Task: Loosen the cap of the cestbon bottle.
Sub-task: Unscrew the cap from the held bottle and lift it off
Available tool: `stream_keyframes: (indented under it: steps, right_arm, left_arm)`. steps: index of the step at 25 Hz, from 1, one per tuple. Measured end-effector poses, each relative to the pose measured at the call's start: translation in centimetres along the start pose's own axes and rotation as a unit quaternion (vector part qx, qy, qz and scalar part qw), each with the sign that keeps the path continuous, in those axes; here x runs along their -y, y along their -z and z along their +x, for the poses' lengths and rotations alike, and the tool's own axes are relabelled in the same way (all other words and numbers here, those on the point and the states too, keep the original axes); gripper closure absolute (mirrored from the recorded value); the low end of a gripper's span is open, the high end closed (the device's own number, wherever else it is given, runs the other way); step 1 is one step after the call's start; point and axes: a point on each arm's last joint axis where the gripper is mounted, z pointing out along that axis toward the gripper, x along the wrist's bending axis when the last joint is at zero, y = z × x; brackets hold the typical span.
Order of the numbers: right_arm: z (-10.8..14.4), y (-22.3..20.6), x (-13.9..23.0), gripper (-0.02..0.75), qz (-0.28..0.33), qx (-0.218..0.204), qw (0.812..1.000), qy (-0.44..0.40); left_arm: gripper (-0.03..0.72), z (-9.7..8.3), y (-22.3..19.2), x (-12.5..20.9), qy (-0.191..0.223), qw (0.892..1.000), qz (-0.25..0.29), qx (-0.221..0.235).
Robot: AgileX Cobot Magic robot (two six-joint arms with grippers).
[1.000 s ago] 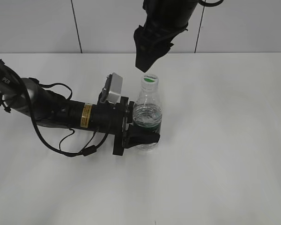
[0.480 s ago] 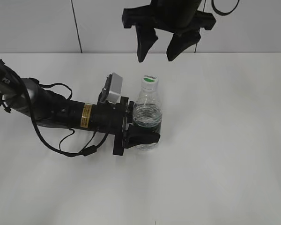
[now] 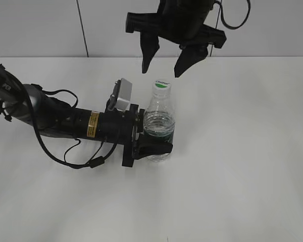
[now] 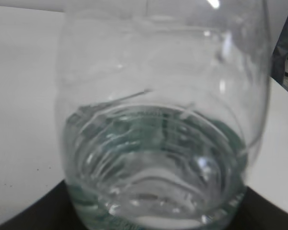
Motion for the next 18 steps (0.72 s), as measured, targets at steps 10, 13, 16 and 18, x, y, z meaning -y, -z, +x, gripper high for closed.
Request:
stream_keyframes:
  steps: [10,13,16,18]
  right_arm:
    - [-0.7,-2.5,0.9,0.245,0.043,0.012,0.999,-0.012]
    - [-0.7,-2.6,1.0,0.245,0.044,0.012,0.999,-0.012]
    - [-0.7,-2.6,1.0,0.245,0.044,0.012,0.999,-0.012]
    - [-0.7,-2.6,1.0,0.245,0.044,0.012,0.999,-0.012]
  left_arm:
    - [0.274,0.0,0.0,0.0,0.000,1.000,-0.001,-0.001]
    - [0.274,0.0,0.0,0.0,0.001,1.000,-0.001,-0.001]
    - [0.274,0.0,0.0,0.0,0.001,1.000,-0.002,-0.002]
    - [0.274,0.0,0.0,0.0,0.001,1.000,-0.002,-0.002]
